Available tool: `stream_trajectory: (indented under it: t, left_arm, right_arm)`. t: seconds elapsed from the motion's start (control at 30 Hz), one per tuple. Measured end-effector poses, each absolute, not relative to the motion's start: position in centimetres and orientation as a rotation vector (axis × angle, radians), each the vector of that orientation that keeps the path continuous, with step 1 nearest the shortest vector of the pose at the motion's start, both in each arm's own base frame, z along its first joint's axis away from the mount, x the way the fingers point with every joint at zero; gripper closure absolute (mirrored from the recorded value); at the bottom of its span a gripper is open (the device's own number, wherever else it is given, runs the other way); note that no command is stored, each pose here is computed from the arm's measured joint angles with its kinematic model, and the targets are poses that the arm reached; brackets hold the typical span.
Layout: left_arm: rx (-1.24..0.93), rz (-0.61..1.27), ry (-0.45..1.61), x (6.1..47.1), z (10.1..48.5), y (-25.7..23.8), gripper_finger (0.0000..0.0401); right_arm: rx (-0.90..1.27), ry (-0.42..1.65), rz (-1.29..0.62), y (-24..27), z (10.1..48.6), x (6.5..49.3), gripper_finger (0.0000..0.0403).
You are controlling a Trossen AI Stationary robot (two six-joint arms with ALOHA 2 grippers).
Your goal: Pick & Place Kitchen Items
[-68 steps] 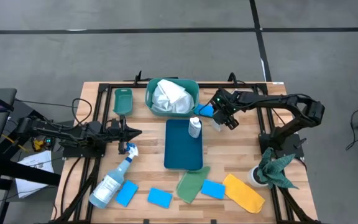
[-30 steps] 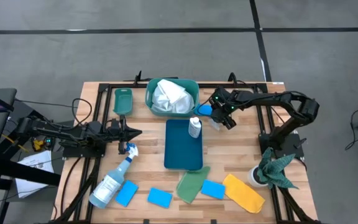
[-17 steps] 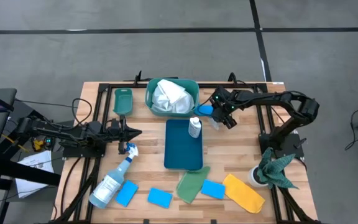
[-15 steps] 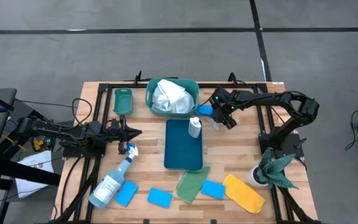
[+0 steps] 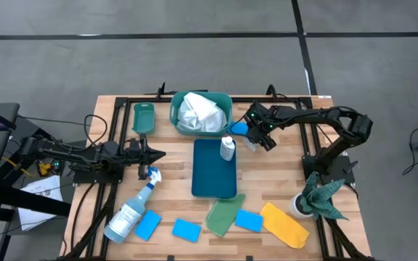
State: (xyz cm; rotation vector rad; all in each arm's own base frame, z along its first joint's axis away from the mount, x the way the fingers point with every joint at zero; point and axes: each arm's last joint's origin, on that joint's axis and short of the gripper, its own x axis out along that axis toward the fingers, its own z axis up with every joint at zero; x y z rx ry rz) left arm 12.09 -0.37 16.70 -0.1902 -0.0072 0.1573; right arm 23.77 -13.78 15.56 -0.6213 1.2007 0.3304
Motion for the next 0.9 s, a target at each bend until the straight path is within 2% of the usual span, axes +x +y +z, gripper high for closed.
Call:
stream_trajectory:
  t: [0.2, 0.53, 0.67, 0.83, 0.9]
  left_arm:
    - [-0.190, 0.158, -0.007, 12.09, 16.70, -0.37, 0.0401]
    - [-0.190, 0.157, -0.008, 12.09, 16.70, -0.37, 0.0401]
    - [-0.190, 0.158, -0.007, 12.09, 16.70, -0.37, 0.0401]
    - [-0.190, 0.157, -0.008, 12.09, 16.70, -0.37, 0.0401]
    - [-0.190, 0.157, -0.007, 12.09, 16.70, -0.37, 0.0401]
  right_arm:
    - [-0.621, 1.201, 0.331, -13.77, 15.56, 23.77, 0.0165]
    - [-0.599, 1.206, 0.316, -13.77, 15.55, 23.74, 0.0268]
    - [-0.596, 1.210, 0.317, -13.75, 15.53, 23.71, 0.0270]
    - [-0.593, 1.218, 0.309, -13.76, 15.53, 23.69, 0.0238]
    - [-0.588, 1.225, 0.296, -13.79, 15.52, 23.68, 0.0236]
